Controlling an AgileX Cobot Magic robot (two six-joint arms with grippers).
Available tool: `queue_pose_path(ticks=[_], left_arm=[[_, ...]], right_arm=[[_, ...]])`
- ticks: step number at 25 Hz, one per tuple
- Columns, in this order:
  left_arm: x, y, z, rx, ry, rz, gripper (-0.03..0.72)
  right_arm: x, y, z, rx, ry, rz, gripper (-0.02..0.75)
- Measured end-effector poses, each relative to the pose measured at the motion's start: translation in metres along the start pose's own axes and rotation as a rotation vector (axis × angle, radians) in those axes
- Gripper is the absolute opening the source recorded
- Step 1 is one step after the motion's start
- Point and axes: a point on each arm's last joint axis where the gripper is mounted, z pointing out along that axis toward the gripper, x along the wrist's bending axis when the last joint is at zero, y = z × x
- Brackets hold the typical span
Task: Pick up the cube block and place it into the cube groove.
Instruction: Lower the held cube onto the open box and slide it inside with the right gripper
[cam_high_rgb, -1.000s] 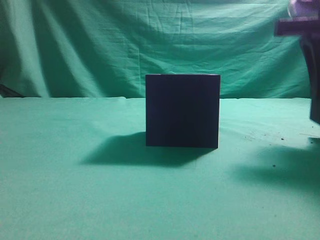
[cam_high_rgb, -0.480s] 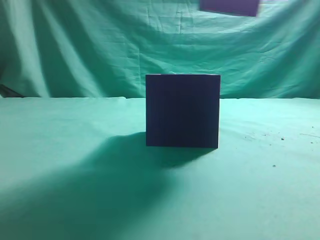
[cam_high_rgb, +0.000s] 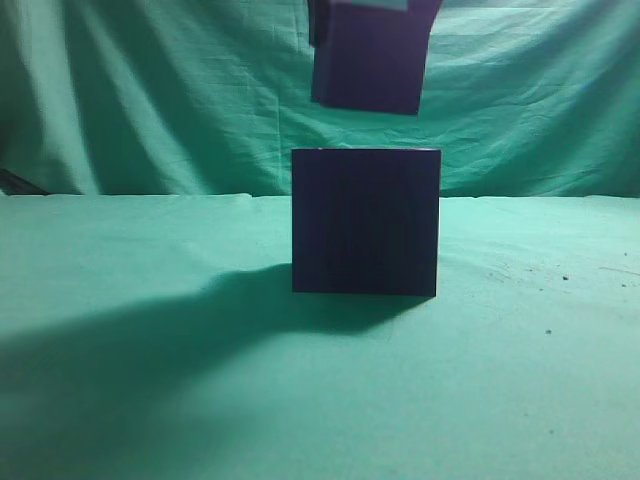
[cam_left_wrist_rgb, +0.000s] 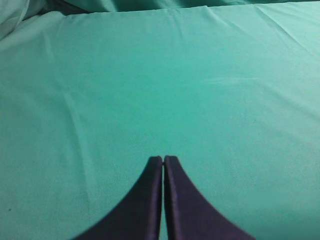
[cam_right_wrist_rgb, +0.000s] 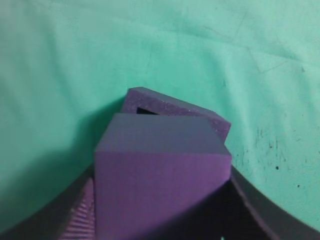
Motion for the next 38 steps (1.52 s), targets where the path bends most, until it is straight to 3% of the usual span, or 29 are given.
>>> queue_pose_path(ticks=[38], left_arm=[[0.000, 0.000, 0.000, 0.000, 0.000, 0.000, 0.000]], right_arm=[[0.002, -0.004, 0.025, 0.068, -0.011, 0.068, 0.438]])
